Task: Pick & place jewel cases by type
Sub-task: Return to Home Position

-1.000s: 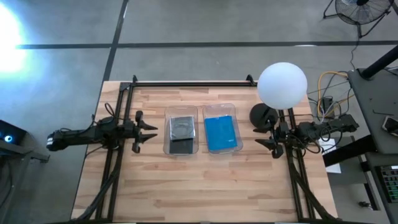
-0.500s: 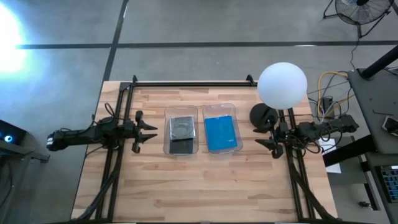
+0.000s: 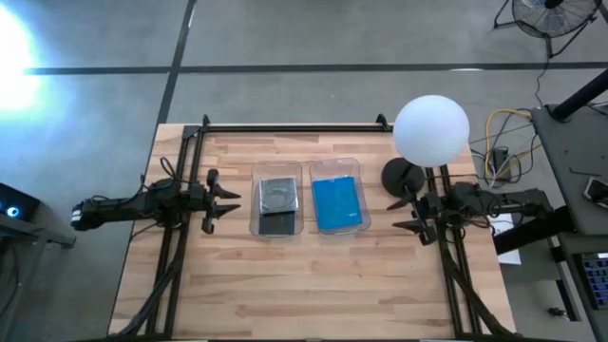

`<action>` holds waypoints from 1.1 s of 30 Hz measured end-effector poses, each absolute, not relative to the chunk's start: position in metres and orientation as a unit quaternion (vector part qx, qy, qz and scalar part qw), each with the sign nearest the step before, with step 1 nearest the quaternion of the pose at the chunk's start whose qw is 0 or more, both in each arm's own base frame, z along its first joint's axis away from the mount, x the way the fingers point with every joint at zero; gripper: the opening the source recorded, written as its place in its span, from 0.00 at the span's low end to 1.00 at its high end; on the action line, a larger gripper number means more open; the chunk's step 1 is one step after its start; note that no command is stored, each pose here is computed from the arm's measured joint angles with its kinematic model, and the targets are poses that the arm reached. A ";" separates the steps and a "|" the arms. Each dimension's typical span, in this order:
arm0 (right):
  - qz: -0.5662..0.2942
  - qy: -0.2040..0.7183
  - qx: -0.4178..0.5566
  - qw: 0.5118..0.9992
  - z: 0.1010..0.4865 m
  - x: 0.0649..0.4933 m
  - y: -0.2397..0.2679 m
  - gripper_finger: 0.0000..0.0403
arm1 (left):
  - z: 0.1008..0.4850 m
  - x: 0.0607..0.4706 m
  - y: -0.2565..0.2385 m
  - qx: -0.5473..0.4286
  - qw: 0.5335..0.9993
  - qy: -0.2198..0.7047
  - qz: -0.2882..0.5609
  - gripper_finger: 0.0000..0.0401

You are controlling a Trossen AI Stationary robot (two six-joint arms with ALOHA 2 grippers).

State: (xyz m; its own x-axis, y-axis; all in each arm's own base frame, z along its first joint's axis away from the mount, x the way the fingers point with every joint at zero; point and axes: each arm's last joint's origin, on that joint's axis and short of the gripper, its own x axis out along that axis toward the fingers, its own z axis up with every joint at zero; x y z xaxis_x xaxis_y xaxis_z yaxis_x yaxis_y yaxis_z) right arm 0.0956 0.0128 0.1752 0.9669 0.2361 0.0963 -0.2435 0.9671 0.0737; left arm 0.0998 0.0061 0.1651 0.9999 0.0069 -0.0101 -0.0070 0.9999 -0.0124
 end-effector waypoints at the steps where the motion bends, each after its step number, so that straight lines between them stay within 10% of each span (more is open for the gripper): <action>1: 0.119 -0.036 0.046 0.991 0.174 0.096 0.012 0.54 | 0.165 0.100 0.006 -0.006 1.000 0.005 0.003 0.27; 33: 0.112 -0.009 0.081 0.990 0.170 0.097 0.012 0.54 | 0.165 0.100 0.006 -0.006 1.000 0.005 0.003 0.27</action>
State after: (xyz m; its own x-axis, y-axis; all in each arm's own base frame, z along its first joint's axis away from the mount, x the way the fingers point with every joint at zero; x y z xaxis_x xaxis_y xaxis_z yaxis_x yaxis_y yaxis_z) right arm 0.0975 0.0117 0.1697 0.9746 0.2213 0.0357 -0.2241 0.9615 0.1589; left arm 0.0999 0.0061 0.1651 0.9999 0.0065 -0.0101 -0.0066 0.9999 -0.0124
